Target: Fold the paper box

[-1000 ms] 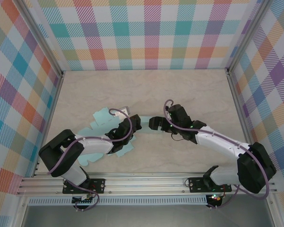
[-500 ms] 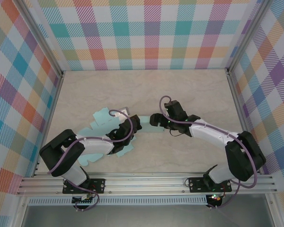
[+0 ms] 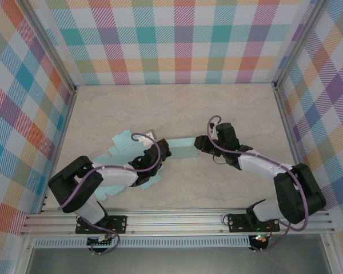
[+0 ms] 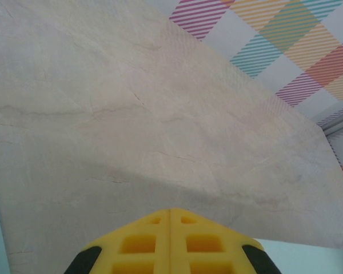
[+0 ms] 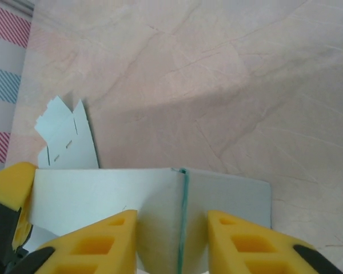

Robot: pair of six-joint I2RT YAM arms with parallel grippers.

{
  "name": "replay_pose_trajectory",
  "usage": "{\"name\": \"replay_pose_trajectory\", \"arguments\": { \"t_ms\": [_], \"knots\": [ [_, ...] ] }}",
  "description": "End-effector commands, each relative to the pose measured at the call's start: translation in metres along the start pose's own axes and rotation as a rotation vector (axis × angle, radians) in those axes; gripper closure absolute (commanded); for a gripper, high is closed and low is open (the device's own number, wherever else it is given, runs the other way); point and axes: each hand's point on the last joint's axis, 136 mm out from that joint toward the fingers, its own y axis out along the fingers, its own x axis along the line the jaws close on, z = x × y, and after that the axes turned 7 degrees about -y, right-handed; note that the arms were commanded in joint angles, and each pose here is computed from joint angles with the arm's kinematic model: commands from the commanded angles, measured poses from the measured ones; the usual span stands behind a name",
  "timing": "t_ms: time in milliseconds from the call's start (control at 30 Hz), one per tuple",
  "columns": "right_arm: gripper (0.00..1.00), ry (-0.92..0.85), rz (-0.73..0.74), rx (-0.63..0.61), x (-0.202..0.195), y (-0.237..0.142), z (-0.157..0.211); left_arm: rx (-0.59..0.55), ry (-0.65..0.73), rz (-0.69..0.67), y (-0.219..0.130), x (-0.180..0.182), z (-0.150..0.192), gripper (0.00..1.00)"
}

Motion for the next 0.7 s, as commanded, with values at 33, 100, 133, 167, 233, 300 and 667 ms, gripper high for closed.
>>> {"name": "replay_pose_trajectory", "arguments": {
  "t_ms": [33, 100, 133, 167, 233, 300, 667],
  "knots": [
    [0.87, 0.034, -0.049, 0.075, -0.01, 0.005, 0.025, 0.202, 0.213, -0.267, -0.009, 0.092, 0.057, 1.0],
    [0.92, 0.042, -0.062, 0.08, -0.012, 0.007, 0.026, 0.206, 0.224, -0.253, -0.009, 0.088, 0.056, 1.0],
    [0.93, 0.044, -0.065, 0.084, -0.012, 0.008, 0.027, 0.206, 0.236, -0.244, -0.01, 0.085, 0.054, 1.0],
    [0.92, 0.046, -0.065, 0.088, -0.013, 0.009, 0.028, 0.208, 0.251, -0.234, -0.01, 0.08, 0.052, 1.0],
    [0.92, 0.038, -0.07, 0.091, -0.012, 0.009, 0.029, 0.198, 0.305, -0.208, -0.012, 0.067, 0.041, 1.0],
    [0.92, 0.028, -0.072, 0.092, -0.011, 0.008, 0.029, 0.187, 0.375, -0.179, -0.015, 0.049, 0.027, 0.94],
    [0.89, -0.017, -0.081, 0.082, -0.004, 0.002, 0.021, 0.236, 0.842, 0.052, -0.041, -0.046, -0.029, 0.45]
  ]
}}
